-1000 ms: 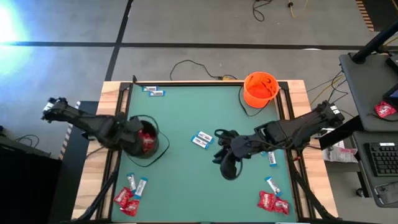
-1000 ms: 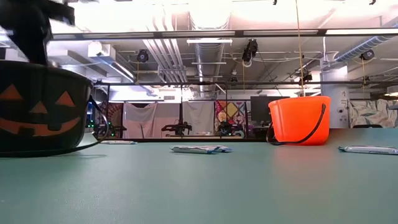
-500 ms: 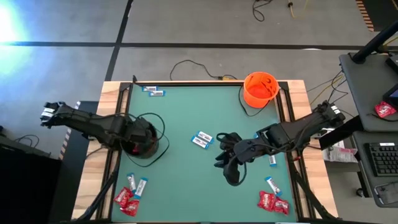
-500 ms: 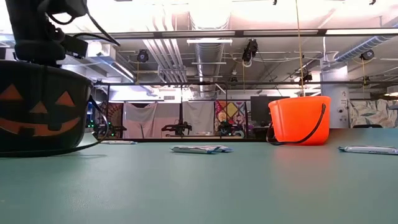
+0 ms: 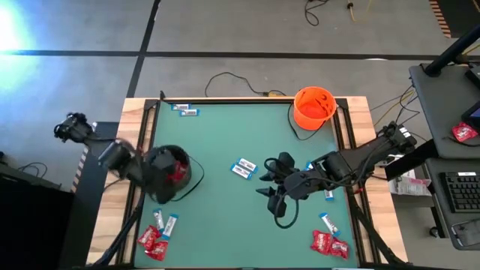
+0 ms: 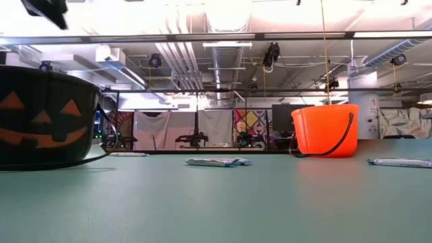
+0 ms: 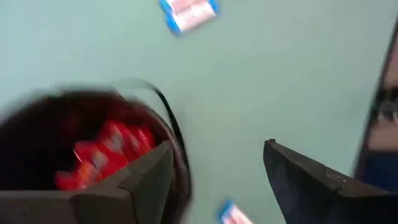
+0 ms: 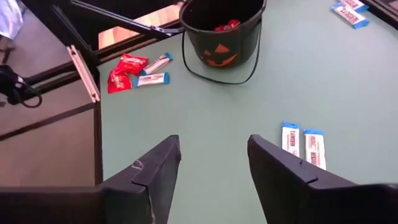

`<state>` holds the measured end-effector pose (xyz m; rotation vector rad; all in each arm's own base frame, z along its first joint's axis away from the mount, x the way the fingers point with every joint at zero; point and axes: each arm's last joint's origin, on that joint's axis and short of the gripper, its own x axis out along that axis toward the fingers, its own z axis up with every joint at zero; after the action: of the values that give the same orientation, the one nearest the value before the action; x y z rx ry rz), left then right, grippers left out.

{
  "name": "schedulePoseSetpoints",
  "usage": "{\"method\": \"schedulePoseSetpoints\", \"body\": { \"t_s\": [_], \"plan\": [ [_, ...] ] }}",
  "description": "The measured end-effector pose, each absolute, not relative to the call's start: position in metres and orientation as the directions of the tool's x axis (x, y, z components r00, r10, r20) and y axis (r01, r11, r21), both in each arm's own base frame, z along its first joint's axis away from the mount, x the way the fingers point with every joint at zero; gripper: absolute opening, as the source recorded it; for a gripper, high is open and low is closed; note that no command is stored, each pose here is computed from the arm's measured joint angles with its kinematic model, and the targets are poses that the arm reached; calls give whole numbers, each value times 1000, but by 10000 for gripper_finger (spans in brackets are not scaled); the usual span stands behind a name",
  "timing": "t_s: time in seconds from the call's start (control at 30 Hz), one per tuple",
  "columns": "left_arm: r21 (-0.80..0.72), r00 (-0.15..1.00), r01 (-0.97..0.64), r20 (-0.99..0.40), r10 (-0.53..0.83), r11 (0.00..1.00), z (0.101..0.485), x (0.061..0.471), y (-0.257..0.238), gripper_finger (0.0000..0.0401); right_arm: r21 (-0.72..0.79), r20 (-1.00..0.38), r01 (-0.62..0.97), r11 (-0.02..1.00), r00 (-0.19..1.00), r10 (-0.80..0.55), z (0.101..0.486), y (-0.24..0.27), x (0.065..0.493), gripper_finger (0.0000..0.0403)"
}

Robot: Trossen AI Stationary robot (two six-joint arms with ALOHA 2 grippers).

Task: Sort candy by brand, put in halloween buckets
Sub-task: Put the red candy into the black bucket

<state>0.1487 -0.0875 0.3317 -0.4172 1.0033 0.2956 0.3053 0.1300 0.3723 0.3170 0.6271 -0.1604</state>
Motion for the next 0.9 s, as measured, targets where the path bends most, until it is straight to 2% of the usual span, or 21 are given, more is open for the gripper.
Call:
{"method": "schedulePoseSetpoints", "body": {
  "t_s": [0.1,0.23,0.3,0.5,0.77,0.9],
  "plan": [
    [-203,396,-358,-917,-48,911,318,146,-116,234,221,-602,230,948,797,-53,372,130,305,194],
    [-238,152,-275,-967,-202,932,297,134,-155,229,212,-606,225,951,794,-52,371,131,305,208],
    [-271,80,-265,-962,-259,925,290,127,-173,225,208,-609,222,953,792,-51,371,132,303,215],
    [-341,7,-367,-931,-365,865,266,125,-202,201,162,-604,240,957,791,-96,368,135,301,239],
    [-205,-188,-541,-916,-355,815,222,132,-199,169,179,-607,260,949,788,-101,367,135,301,269],
    [-190,-216,-591,-899,-380,784,202,135,-206,168,210,-608,281,936,788,-100,366,135,301,277]
  ]
}}
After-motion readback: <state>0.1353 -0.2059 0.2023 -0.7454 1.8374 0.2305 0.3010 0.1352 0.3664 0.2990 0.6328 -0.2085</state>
